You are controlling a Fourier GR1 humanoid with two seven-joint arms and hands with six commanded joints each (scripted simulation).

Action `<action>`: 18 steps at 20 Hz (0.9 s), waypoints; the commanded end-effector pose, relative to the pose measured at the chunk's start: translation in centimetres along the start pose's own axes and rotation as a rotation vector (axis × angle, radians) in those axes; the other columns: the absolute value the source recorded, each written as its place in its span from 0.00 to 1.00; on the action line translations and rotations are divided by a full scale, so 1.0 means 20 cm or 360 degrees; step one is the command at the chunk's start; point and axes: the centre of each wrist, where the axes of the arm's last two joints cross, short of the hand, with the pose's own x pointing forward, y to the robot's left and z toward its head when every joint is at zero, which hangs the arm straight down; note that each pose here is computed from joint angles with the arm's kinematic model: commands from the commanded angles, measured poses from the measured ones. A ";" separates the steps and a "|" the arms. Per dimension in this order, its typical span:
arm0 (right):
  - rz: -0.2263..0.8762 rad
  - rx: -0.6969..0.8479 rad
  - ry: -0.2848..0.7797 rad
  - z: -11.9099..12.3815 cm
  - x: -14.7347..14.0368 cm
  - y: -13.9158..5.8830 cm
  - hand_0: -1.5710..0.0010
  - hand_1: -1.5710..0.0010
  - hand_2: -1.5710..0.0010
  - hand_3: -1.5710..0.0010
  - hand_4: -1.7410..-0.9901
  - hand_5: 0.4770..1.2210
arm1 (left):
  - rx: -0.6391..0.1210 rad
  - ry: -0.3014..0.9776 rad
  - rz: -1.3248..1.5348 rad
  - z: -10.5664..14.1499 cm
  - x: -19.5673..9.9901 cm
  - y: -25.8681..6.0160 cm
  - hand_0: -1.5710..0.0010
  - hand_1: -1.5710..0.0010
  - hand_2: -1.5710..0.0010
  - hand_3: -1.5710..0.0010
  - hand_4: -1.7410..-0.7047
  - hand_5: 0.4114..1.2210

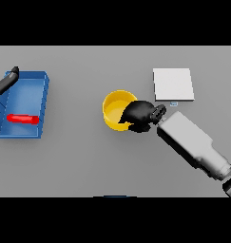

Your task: Pick up the red beaker and tilt it to pour out 1 green nut into yellow bowl. Pick up the yellow bowl and place it on the metallic measuring scale.

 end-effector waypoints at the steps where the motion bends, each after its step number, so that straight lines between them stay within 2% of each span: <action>1: 0.0027 0.0005 0.0021 0.00 0.00 -0.01 0.14 0.15 0.24 0.34 0.11 0.92 | 0.0000 0.0000 -0.0005 -0.01 0.00 0.00 1.00 1.00 1.00 1.00 0.98 0.35; 4: 0.0030 -0.0030 0.0034 -0.01 0.01 -0.01 0.07 0.07 0.19 0.22 0.06 0.96 | -0.0008 -0.0008 -0.0020 -0.01 0.01 0.00 1.00 1.00 1.00 1.00 0.99 0.35; 7: 0.0005 -0.0054 0.0049 0.02 -0.01 -0.02 0.04 0.04 0.16 0.18 0.03 0.98 | -0.0021 -0.0006 -0.0018 -0.01 0.00 0.00 1.00 1.00 1.00 1.00 0.99 0.35; 10: -0.0026 -0.0094 0.0060 0.06 -0.03 -0.08 0.02 0.02 0.15 0.15 0.01 0.99 | -0.0014 -0.0011 -0.0009 -0.01 0.02 0.00 1.00 1.00 1.00 1.00 0.99 0.35; 13: -0.0065 -0.0109 0.0082 0.13 -0.04 -0.11 0.01 0.01 0.12 0.18 0.01 0.99 | -0.0015 0.0009 -0.0005 -0.01 0.01 0.00 1.00 1.00 1.00 1.00 0.98 0.35; 16: -0.0056 -0.0185 0.0125 0.23 -0.07 -0.18 0.00 0.01 0.09 0.23 0.00 1.00 | -0.0011 -0.0020 -0.0019 0.00 0.03 0.01 1.00 1.00 1.00 1.00 0.98 0.34; 18: -0.0040 -0.0240 0.0232 0.29 -0.11 -0.21 0.00 0.00 0.07 0.25 0.00 1.00 | -0.0015 -0.0009 -0.0042 0.01 0.02 -0.01 1.00 1.00 1.00 1.00 0.99 0.34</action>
